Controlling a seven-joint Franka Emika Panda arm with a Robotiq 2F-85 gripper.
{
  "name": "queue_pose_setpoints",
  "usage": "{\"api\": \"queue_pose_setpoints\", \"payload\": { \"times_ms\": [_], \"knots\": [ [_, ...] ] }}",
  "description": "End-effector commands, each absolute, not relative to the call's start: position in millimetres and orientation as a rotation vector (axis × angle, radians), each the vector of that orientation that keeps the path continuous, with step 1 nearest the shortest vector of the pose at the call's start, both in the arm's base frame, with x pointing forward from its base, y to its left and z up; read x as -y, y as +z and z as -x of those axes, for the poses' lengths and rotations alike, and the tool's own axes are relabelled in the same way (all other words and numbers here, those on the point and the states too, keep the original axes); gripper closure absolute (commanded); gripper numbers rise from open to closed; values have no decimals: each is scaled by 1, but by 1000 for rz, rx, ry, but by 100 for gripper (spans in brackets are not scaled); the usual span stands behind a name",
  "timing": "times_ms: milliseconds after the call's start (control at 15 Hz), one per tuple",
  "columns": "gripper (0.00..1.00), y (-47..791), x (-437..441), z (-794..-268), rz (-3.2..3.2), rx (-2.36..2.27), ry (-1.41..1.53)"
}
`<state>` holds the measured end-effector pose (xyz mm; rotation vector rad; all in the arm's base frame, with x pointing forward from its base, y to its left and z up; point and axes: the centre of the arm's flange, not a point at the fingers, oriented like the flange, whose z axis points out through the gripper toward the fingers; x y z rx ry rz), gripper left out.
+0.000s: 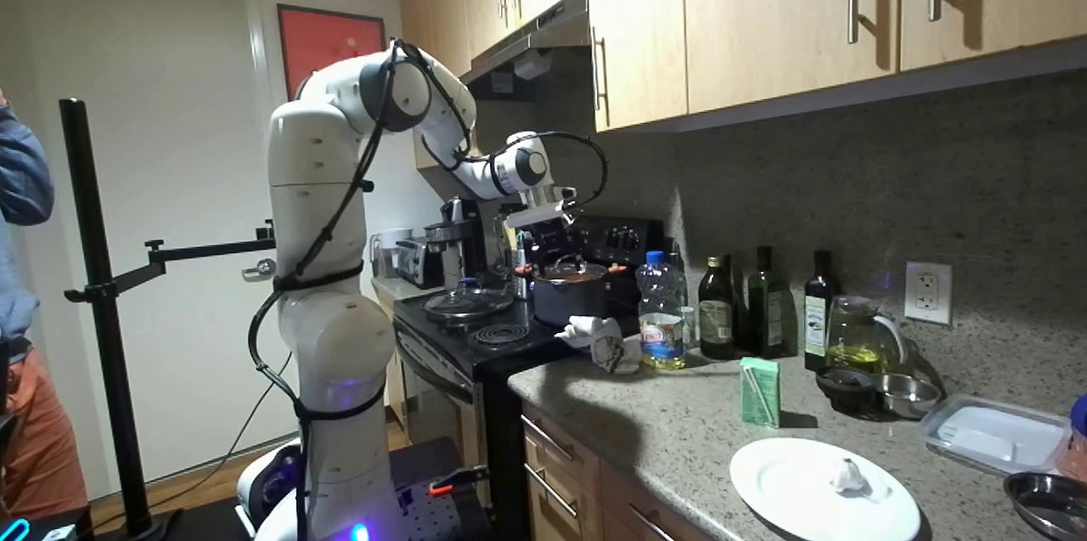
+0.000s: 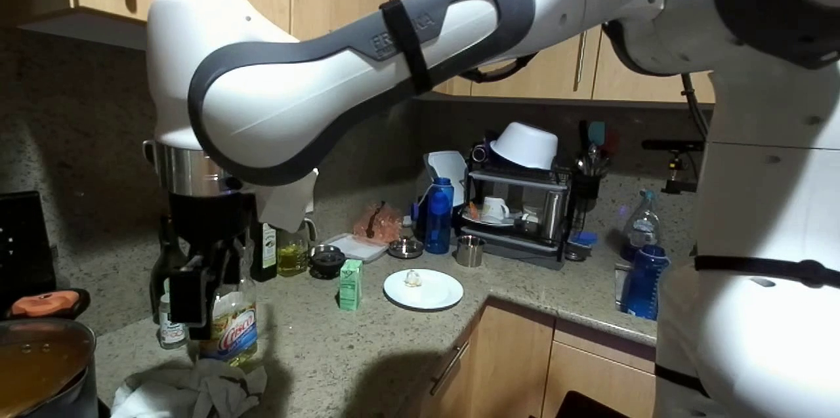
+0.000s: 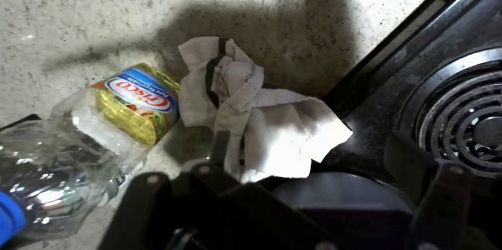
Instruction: Place the white towel over the bottle on the left side of the counter
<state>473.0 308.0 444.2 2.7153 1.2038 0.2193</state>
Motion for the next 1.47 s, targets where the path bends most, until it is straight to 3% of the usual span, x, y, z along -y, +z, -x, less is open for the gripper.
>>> {"api": "queue_pose_setpoints", "payload": {
  "times_ms": [0, 733, 1400],
  "knots": [
    [0, 427, -322, -490, -2751, -1274, 151],
    [0, 361, -331, -497, -2843, -1336, -15],
    [0, 337, -330, -506, -2853, -1342, 50]
  ]
}}
